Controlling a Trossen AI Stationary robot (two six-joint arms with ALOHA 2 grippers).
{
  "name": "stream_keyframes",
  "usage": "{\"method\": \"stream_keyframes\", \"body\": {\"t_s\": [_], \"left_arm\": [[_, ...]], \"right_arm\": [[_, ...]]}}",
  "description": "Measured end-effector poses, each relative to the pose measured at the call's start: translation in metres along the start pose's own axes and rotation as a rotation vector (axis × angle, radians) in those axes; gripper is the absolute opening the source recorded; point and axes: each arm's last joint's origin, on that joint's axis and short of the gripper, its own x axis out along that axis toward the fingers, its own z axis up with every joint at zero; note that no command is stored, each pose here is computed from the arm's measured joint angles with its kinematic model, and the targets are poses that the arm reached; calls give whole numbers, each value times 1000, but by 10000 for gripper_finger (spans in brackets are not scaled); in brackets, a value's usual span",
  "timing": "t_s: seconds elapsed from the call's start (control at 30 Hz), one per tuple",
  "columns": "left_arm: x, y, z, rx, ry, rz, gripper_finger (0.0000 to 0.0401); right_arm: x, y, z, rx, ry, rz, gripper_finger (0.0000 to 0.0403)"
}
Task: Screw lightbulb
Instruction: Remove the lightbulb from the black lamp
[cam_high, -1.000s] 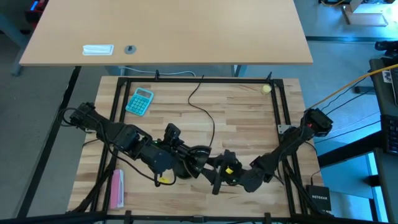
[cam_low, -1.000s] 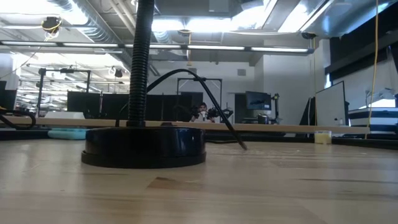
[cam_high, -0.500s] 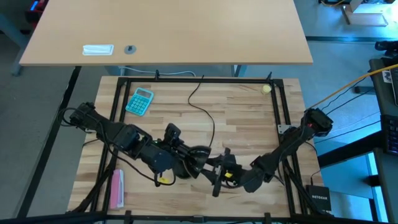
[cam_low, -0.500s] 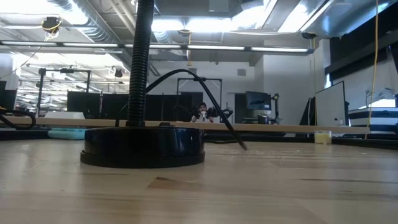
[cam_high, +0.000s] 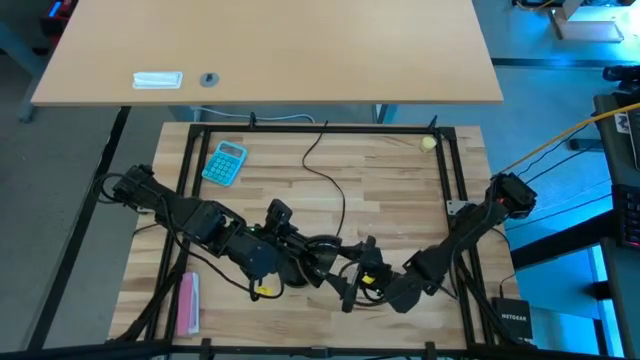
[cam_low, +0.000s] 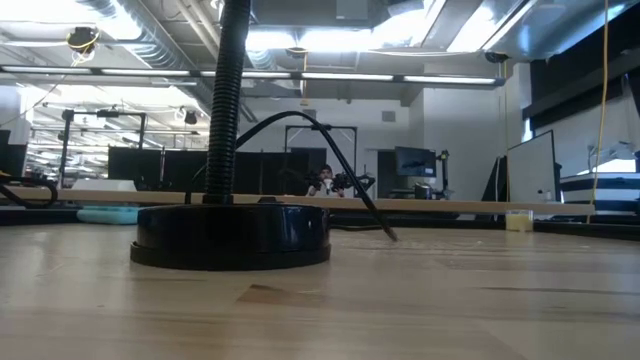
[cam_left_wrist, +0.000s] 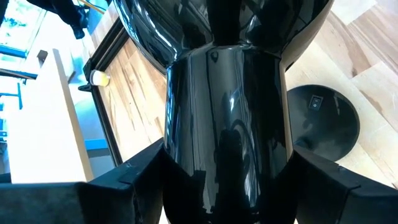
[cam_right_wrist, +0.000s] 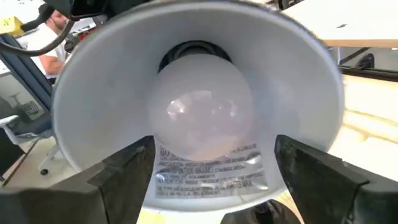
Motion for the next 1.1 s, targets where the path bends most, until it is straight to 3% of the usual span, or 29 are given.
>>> {"method": "stream_keyframes", "body": {"t_s": [0.33,0.63,0.8,1.1], "left_arm": [[0,0,0,-8,3,2,249],[0,0,0,1,3,2,249],[0,0,0,7,3,1,249],[0,0,-1,-7,4,2,249]], "right_arm": [[21,1,2,-72,-56,62,310],[20,1,2,-230,-67,47,252],[20,1,2,-418,-74,32,254],[20,0,3,-968,-87,-35,251]]}}
